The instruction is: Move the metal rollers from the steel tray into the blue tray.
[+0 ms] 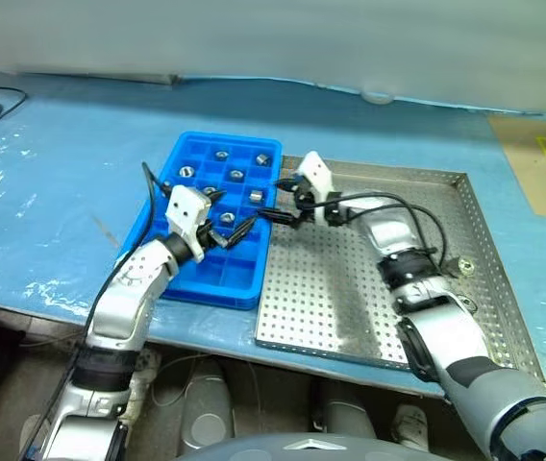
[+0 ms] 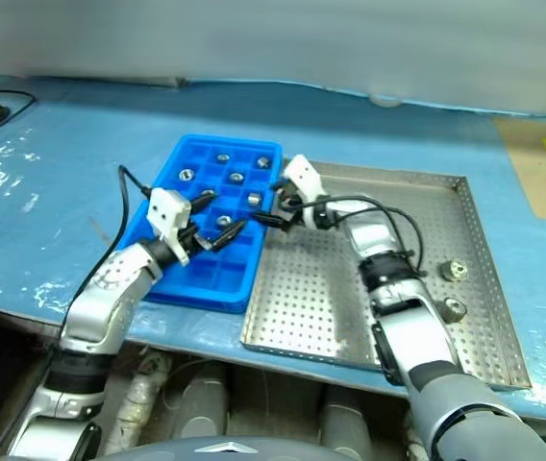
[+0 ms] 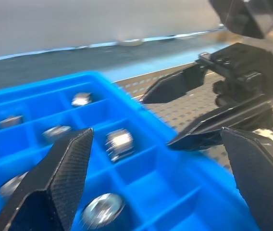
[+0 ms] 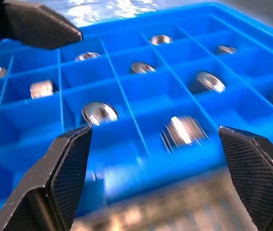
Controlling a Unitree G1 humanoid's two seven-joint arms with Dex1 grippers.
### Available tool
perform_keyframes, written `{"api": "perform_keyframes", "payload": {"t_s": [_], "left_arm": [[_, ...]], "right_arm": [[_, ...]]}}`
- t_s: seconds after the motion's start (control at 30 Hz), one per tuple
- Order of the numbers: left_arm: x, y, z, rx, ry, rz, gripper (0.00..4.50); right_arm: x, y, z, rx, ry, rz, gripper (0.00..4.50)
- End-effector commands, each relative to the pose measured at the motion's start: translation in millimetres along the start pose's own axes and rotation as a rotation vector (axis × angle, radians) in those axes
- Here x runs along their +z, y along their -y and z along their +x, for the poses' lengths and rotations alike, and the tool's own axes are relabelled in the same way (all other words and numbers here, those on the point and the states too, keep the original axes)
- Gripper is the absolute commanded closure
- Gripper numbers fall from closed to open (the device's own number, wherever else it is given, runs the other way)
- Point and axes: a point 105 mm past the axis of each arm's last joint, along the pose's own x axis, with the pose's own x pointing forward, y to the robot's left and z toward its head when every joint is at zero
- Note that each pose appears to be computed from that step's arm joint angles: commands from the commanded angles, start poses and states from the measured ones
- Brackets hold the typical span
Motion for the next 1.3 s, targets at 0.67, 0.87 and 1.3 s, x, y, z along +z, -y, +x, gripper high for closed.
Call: {"api": "perform_keyframes", "payload": {"t_s": [0.67,0.87,1.3], "left_arm": [[2,69,79,-0.442,0.098,-0.048,0.02],[0,73,81,-0.454,0.104,-0.039,0.02],[-4,65,75,-0.403,0.097,-0.032,0.02]], "right_arm": [[-37,43,-189,-0.759,-0.127,0.127,0.08],[-52,48,-198,-0.851,-0.098,0.287,0.08],[-90,44,-188,-0.800,-0.191,0.421,2.08]]}}
